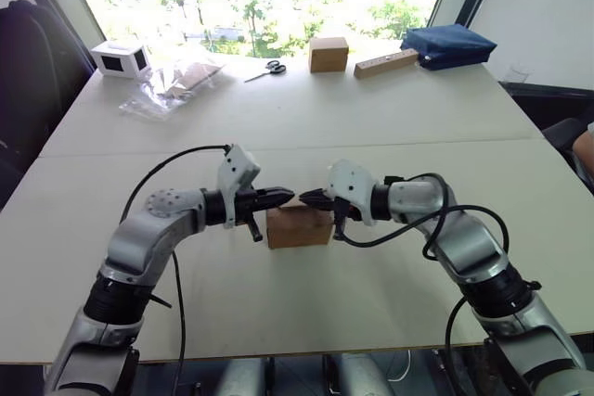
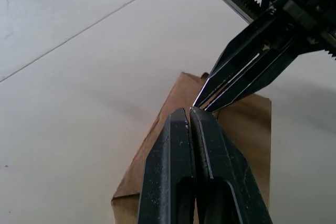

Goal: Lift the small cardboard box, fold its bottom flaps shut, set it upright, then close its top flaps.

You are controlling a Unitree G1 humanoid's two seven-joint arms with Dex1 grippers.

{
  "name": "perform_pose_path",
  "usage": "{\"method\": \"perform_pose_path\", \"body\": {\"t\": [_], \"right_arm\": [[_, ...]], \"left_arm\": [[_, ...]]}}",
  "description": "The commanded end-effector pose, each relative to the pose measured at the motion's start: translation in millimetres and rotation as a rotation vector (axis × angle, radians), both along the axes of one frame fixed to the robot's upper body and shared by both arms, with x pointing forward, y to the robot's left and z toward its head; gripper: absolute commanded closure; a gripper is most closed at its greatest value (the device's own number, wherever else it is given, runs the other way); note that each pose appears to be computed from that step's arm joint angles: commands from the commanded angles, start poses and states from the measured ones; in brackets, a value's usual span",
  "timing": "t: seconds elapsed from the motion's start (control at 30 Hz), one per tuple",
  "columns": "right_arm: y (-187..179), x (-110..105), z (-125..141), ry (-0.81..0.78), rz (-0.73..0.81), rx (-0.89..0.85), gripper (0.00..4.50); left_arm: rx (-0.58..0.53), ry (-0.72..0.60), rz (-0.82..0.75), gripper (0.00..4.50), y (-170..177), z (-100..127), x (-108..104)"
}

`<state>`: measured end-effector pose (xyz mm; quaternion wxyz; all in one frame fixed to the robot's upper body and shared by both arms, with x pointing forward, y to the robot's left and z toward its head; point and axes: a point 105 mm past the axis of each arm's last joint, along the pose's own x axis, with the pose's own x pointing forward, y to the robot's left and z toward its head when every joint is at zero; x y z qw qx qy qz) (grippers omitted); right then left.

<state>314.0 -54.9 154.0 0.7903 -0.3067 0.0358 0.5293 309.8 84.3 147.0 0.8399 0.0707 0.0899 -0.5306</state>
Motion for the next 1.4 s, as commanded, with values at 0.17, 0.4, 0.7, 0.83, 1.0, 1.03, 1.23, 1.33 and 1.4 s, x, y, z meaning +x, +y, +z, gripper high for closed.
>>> {"method": "perform_pose_path", "body": {"t": [0.17, 0.4, 0.7, 0.83, 1.0, 1.03, 1.23, 1.33, 1.4], "right_arm": [[2, 0, -4, -0.036, 0.008, -0.042, 4.5], [0, 3, 2, -0.041, -0.012, 0.002, 4.5], [-58, 6, 59, -0.006, -0.215, 0.436, 4.5], [-89, -12, 33, 0.103, -0.313, 0.408, 4.5], [-109, -42, 2, 0.244, -0.365, 0.339, 4.5], [-113, -49, -3, 0.271, -0.371, 0.32, 4.5], [-131, -62, -23, 0.333, -0.411, 0.233, 4.5], [-133, -60, -26, 0.328, -0.418, 0.233, 4.5], [-132, -59, -25, 0.322, -0.414, 0.238, 4.5]], "left_arm": [[0.034, -0.032, -0.01, 4.42, 1, -4, -1], [-0.076, -0.049, 0.037, 4.42, 4, 9, 4], [-0.304, -0.034, 0.338, 4.42, 59, 46, 0], [-0.24, 0.087, 0.396, 4.42, 85, 24, -27], [-0.101, 0.172, 0.388, 4.42, 102, -10, -68], [-0.079, 0.189, 0.376, 4.42, 104, -16, -77], [-0.01, 0.197, 0.321, 4.42, 107, -27, -95], [0.005, 0.192, 0.315, 4.42, 107, -31, -94], [-0.009, 0.191, 0.315, 4.42, 106, -31, -92]]}}
